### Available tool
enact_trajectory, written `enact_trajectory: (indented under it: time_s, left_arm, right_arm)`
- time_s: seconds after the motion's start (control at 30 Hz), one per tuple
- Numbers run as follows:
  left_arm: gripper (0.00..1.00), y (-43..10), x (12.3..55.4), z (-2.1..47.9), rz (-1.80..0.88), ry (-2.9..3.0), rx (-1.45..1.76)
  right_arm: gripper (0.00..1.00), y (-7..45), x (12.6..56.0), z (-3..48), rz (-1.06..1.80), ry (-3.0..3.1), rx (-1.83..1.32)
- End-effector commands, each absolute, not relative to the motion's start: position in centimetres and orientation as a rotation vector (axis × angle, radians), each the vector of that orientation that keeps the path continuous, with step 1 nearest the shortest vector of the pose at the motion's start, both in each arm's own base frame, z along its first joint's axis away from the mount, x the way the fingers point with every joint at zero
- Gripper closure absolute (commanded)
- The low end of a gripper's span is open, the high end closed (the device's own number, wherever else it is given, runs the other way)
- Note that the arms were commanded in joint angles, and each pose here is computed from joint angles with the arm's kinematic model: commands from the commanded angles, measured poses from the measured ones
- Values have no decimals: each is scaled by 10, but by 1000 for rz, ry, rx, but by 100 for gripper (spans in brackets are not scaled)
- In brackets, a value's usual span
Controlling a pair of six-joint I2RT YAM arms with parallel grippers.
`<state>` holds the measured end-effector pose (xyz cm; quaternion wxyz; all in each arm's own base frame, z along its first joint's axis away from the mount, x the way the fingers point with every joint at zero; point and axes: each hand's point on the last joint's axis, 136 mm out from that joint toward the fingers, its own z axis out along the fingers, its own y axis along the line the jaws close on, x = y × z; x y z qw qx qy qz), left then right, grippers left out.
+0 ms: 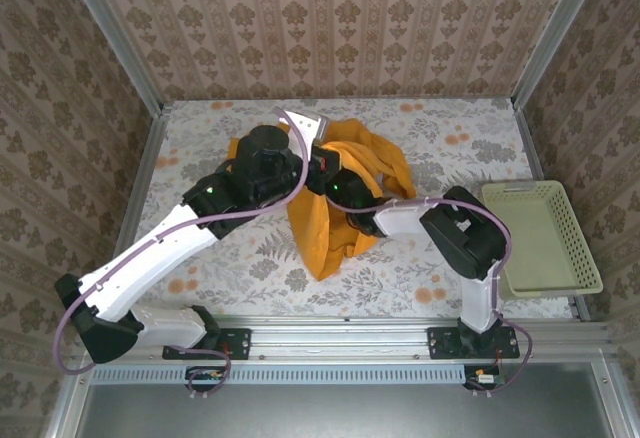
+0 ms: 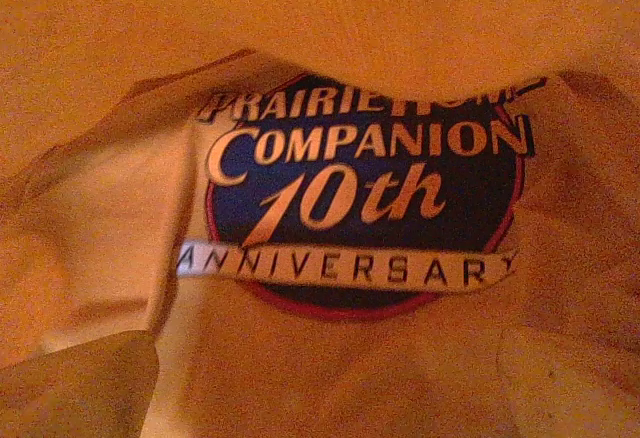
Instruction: Fold the inside-out t-shirt
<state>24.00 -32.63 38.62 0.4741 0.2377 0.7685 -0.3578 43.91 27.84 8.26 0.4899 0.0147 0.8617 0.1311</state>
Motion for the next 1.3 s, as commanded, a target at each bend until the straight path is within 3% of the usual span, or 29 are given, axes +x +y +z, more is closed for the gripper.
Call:
enact_trajectory:
  time_s: [0.0, 0.17, 0.57, 0.63, 0.7, 0.83, 0.93, 1.2, 1.27]
  left_arm:
    - [100, -331, 231, 422, -929, 1802, 595]
    - [100, -344, 224, 447, -945, 1749, 615]
    - [100, -361, 212, 482, -946, 1682, 645]
    - [100, -359, 213, 484, -936, 1676, 638]
    - [100, -357, 215, 486, -923, 1675, 628]
    - [100, -351, 220, 486, -893, 1685, 598]
    - [100, -346, 228, 482, -867, 1706, 570]
    - [100, -323, 259, 463, -791, 1793, 459]
    - [100, -312, 273, 454, -748, 1832, 410]
  right_arm:
    - [7, 267, 443, 55, 191, 2238, 79]
    - [0, 262, 457, 35, 55, 2356, 85]
    - [0, 240, 471, -1, -337, 2596, 108]
    - [7, 243, 472, -4, -390, 2621, 67]
    - [6, 246, 474, -2, -419, 2620, 31]
    - [23, 246, 478, -5, -451, 2624, -3]
    - [48, 246, 478, -1, -437, 2607, 11]
    - [100, 252, 472, 25, -207, 2488, 43]
    - [100, 260, 468, 35, -95, 2457, 17]
